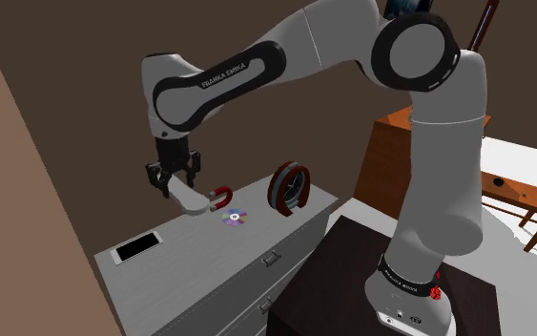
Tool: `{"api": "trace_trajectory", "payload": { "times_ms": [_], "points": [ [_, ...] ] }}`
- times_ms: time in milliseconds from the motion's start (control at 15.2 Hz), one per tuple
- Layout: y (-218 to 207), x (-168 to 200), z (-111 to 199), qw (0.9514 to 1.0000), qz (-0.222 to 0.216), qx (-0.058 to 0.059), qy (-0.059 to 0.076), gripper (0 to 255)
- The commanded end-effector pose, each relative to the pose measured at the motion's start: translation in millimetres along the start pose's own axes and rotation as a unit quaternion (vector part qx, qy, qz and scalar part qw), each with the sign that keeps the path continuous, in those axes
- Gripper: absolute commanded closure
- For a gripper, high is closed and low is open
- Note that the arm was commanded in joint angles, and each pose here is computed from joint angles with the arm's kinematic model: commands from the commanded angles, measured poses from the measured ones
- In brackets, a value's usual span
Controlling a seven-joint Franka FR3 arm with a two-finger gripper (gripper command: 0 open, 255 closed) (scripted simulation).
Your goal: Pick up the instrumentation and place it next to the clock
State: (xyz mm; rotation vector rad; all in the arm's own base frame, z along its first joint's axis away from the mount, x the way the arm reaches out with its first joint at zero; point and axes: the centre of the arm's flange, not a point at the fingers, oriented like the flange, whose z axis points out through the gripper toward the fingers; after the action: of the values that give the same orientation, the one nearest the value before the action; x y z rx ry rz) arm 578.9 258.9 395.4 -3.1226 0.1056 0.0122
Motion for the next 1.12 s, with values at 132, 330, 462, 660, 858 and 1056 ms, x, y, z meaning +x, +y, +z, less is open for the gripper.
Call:
{"api": "trace_trajectory", "payload": {
  "times_ms": [132, 330, 462, 660, 858, 1056],
  "points": [
    [53.0, -7.9, 1.0, 1.0, 0.0, 0.0, 0.0, 255],
    [92.3, -12.4, 0.3, 1.0, 0.0, 0.0, 0.0, 255],
    [118.6, -15.4, -0.2, 1.0, 0.0, 0.0, 0.0, 255],
    [157.9, -19.9, -0.9, 1.0, 0.0, 0.0, 0.0, 255],
    [197.2, -24.4, -1.7, 1.0, 0.0, 0.0, 0.0, 255],
    [236.6, -28.9, -2.4, 1.0, 0.0, 0.0, 0.0, 255]
  ]
}}
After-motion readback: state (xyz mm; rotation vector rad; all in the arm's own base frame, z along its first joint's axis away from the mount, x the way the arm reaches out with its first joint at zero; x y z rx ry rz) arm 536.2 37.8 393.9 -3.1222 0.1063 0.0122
